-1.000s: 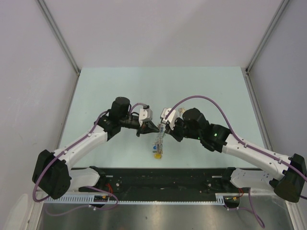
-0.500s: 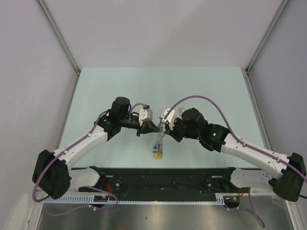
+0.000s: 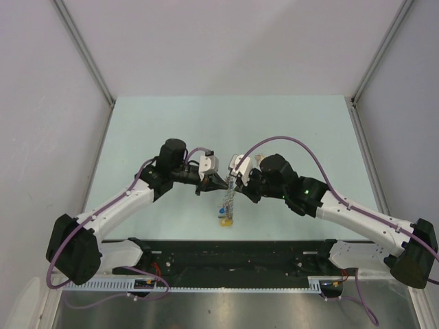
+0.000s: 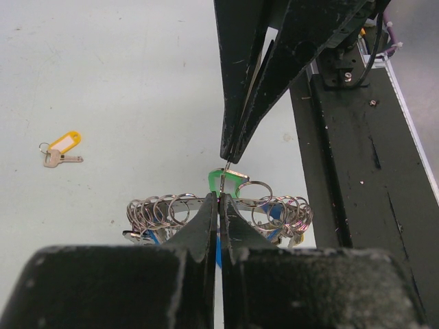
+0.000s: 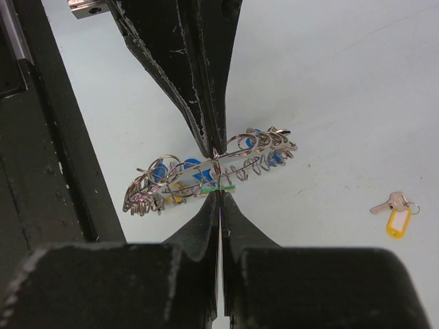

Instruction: Put the keys on the keyring

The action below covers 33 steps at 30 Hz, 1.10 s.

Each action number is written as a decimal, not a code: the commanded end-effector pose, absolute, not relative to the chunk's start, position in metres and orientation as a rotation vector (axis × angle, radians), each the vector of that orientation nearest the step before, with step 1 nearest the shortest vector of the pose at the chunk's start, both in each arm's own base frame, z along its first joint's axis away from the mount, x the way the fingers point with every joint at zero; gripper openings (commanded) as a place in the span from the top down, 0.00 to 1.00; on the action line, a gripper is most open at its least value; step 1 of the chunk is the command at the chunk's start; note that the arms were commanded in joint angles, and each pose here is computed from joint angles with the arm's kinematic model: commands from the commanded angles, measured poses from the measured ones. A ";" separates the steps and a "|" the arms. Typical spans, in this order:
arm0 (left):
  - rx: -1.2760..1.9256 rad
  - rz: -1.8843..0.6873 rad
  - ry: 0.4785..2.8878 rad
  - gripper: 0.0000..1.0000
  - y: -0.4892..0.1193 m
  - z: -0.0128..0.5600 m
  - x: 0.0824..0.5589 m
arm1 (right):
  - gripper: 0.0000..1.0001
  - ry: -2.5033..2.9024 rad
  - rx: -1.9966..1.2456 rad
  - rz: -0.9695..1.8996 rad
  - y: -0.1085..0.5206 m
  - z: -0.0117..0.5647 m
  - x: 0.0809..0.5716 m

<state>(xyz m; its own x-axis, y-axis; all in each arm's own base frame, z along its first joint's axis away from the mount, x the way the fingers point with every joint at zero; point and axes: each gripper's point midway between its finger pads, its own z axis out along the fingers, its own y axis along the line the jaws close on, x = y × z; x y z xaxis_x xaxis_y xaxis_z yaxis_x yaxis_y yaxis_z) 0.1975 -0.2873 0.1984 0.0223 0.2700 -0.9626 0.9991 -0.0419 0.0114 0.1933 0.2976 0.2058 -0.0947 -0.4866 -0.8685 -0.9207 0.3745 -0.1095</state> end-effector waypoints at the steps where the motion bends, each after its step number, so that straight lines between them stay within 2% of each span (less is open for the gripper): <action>1: 1.472 -1.106 1.268 1.00 -0.294 0.214 0.192 | 1.00 1.667 -1.209 0.645 0.308 0.230 0.197; 33: 1.535 -1.143 1.214 1.00 -0.296 0.217 0.178 | 1.00 1.643 -1.266 0.736 0.310 0.229 0.189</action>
<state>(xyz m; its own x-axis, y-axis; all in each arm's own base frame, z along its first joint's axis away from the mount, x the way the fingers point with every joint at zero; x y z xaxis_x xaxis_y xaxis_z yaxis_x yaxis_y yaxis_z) 0.1850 -0.2879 0.1856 -0.0041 0.3003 -0.9538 0.9956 -0.0884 -0.0321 0.1851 0.3003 0.2061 -0.1024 -0.4699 -0.8768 -0.9470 0.3159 -0.0587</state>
